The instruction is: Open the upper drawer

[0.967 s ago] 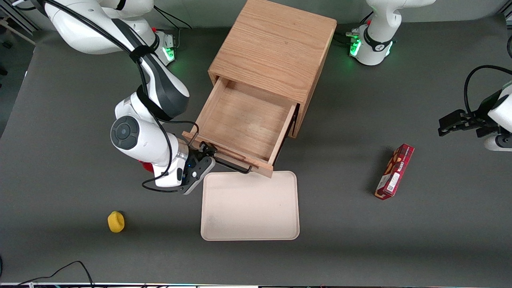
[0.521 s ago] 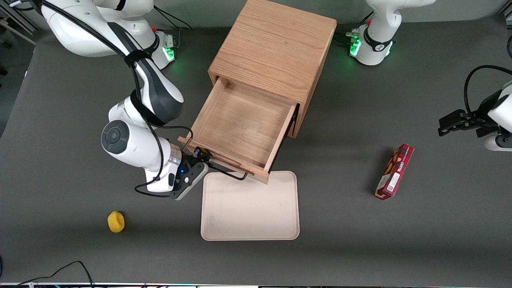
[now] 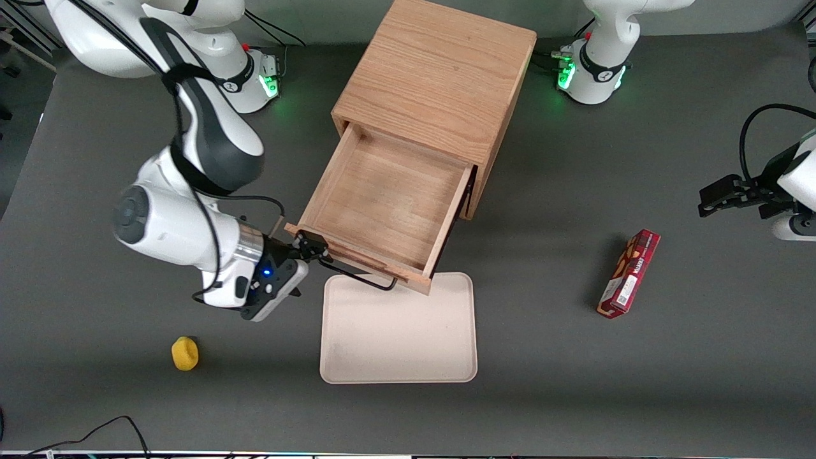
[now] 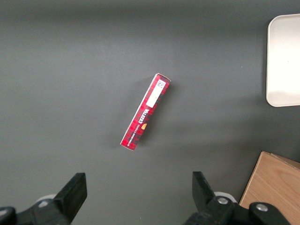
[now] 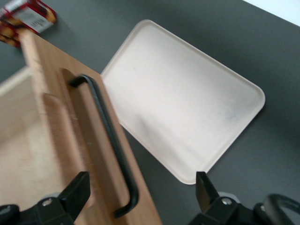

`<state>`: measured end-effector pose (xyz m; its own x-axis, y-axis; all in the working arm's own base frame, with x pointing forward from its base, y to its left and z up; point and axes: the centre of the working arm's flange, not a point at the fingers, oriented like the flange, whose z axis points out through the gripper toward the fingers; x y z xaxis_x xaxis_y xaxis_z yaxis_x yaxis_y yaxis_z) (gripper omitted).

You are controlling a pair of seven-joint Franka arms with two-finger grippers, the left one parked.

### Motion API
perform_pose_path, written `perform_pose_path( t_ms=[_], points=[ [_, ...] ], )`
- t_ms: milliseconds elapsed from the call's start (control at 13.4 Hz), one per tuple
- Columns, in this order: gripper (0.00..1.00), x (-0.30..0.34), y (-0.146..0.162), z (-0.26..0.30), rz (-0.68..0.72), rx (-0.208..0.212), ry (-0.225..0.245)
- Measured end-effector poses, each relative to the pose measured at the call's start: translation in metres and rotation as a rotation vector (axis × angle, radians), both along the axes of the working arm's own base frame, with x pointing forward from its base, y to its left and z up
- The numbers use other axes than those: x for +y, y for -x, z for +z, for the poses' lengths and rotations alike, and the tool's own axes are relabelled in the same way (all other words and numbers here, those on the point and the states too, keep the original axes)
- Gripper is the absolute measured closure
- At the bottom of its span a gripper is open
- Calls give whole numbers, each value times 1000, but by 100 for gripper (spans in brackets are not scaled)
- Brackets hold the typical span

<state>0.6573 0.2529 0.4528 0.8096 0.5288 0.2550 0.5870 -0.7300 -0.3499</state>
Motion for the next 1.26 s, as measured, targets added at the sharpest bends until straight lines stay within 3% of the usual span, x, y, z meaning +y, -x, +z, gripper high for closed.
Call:
perform_pose_path(
  t_ms=[149,372,521,669,744,818,1041,1116,1264],
  points=[
    [0,-23,1,32,-29,-7,-19],
    [0,-94,6,80,-101,-10,27],
    [0,-149,15,93,-164,-9,97],
    [0,-196,32,101,-204,17,224],
    [0,-215,45,109,-253,57,284],
    [0,-232,66,126,-377,133,349],
    [0,-226,106,162,-527,216,406],
    [0,-219,119,178,-587,218,414],
    [0,-206,136,198,-671,180,465]
  ],
)
